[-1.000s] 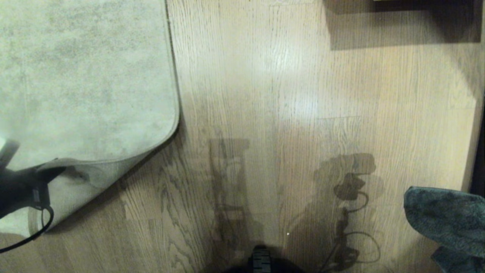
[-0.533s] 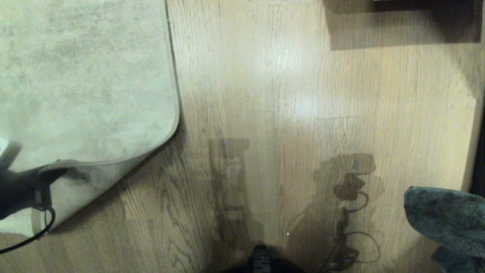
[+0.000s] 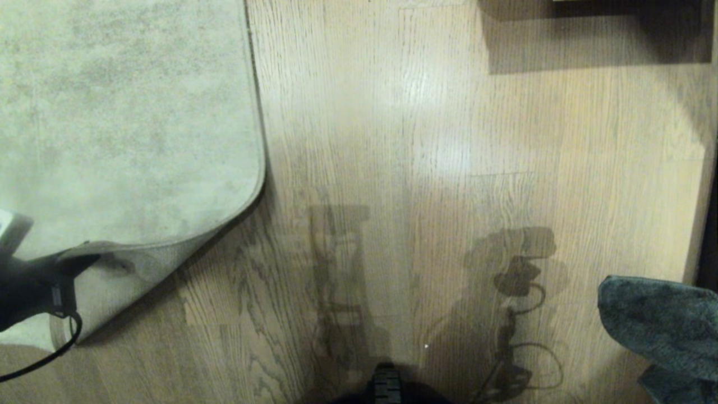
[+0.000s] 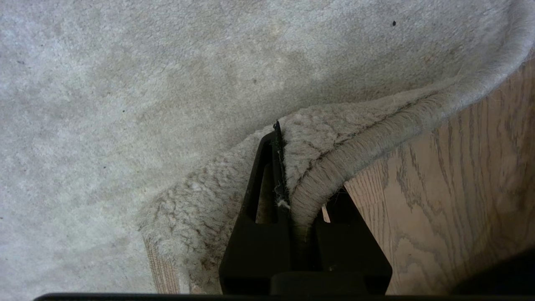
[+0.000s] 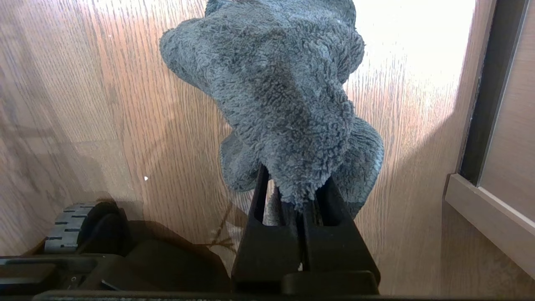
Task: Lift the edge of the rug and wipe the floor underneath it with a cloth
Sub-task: Lift up the carpet
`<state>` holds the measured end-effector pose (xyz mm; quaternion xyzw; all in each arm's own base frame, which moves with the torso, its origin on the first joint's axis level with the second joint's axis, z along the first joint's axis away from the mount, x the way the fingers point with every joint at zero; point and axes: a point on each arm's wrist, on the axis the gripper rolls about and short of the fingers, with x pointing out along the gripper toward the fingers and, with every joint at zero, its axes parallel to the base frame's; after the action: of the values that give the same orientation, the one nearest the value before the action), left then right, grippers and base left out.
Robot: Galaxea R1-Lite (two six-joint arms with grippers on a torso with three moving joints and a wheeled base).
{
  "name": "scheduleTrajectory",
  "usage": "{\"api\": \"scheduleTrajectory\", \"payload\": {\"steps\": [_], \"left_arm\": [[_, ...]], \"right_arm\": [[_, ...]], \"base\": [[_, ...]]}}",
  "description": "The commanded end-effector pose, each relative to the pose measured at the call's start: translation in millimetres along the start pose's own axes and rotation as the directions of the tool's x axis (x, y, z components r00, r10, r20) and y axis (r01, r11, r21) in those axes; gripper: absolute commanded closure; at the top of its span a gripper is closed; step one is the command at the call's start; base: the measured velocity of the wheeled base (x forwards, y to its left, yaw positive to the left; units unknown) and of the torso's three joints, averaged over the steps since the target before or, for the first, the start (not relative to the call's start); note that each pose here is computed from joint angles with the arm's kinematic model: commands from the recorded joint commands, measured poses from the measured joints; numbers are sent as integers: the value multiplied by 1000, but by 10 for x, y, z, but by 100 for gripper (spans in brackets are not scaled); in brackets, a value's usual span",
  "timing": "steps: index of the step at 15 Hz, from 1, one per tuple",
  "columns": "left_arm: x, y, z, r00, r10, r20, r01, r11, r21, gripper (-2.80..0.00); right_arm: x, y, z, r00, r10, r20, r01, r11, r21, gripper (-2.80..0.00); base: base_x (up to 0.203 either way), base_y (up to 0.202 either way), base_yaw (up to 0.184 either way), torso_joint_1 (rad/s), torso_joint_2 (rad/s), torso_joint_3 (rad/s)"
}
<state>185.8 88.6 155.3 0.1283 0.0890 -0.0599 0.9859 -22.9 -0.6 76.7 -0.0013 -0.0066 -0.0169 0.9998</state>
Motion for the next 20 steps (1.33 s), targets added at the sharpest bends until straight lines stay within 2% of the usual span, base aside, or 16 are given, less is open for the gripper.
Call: {"api": "scheduleTrajectory", "payload": {"steps": [1, 6, 20], "left_arm": [[-8, -10, -10, 1000, -2, 1, 2, 1000, 3, 0], [-30, 2, -41, 1000, 9, -10, -9, 1000, -3, 0], [-55, 2, -45, 1000, 17, -10, -17, 1000, -5, 0]], "right_arm": [[1, 0, 1, 1000, 0, -1, 0, 1000, 0, 0], [1, 0, 1, 1000, 0, -1, 0, 1000, 0, 0], [1, 0, 1, 1000, 0, -1, 0, 1000, 0, 0]], "base": [[0, 0, 0, 0, 0, 0], [1, 48, -3, 2, 1, 2], [0, 196, -2, 2, 3, 2]]}}
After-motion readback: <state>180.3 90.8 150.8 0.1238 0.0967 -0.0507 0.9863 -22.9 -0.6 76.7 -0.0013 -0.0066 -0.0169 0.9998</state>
